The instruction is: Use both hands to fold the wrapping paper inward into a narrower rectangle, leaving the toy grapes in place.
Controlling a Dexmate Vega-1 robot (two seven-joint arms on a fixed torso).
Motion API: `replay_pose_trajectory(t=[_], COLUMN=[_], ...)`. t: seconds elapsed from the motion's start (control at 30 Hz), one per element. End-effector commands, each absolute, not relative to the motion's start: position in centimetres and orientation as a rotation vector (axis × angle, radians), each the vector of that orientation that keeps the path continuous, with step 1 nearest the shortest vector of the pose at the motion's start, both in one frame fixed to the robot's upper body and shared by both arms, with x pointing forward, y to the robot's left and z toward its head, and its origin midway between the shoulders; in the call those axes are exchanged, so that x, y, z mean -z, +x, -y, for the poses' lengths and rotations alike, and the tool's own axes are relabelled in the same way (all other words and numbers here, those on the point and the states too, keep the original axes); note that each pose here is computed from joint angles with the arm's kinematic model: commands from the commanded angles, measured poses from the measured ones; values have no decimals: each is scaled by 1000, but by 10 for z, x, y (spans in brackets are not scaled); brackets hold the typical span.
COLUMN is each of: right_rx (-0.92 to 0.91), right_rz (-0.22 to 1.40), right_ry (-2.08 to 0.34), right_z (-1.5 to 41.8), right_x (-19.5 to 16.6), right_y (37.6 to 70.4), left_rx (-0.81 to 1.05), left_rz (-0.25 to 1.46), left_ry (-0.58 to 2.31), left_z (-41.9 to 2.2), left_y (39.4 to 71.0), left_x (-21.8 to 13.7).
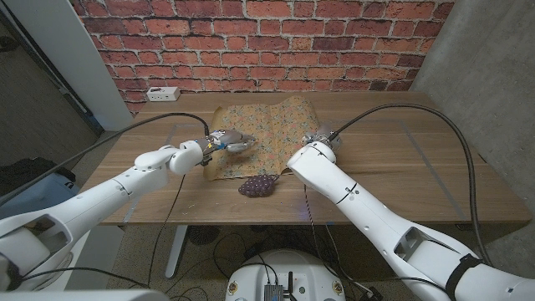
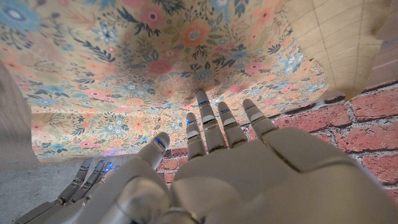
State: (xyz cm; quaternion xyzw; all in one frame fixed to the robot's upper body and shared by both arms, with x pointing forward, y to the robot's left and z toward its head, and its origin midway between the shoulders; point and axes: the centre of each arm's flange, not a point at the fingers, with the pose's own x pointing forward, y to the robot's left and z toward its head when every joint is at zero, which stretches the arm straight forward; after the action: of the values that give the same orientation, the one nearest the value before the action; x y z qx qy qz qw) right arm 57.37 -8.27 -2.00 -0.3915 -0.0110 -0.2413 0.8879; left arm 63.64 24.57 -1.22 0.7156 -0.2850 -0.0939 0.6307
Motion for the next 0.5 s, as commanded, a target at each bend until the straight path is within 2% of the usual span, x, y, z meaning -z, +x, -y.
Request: replay_pose_trajectory(t=[0.03,0.5], right_rx=[640,754], right_rz=[-2,-135], right_ry=[-958,-1095], right_z=[72,69], right_x=[25,33], right_y=[586,602], left_rx=[220,218], left_rz=[662,663], left_ry=[1621,1614], left_z=[-250,-254], left_y=[635,636], left_x=[12,12])
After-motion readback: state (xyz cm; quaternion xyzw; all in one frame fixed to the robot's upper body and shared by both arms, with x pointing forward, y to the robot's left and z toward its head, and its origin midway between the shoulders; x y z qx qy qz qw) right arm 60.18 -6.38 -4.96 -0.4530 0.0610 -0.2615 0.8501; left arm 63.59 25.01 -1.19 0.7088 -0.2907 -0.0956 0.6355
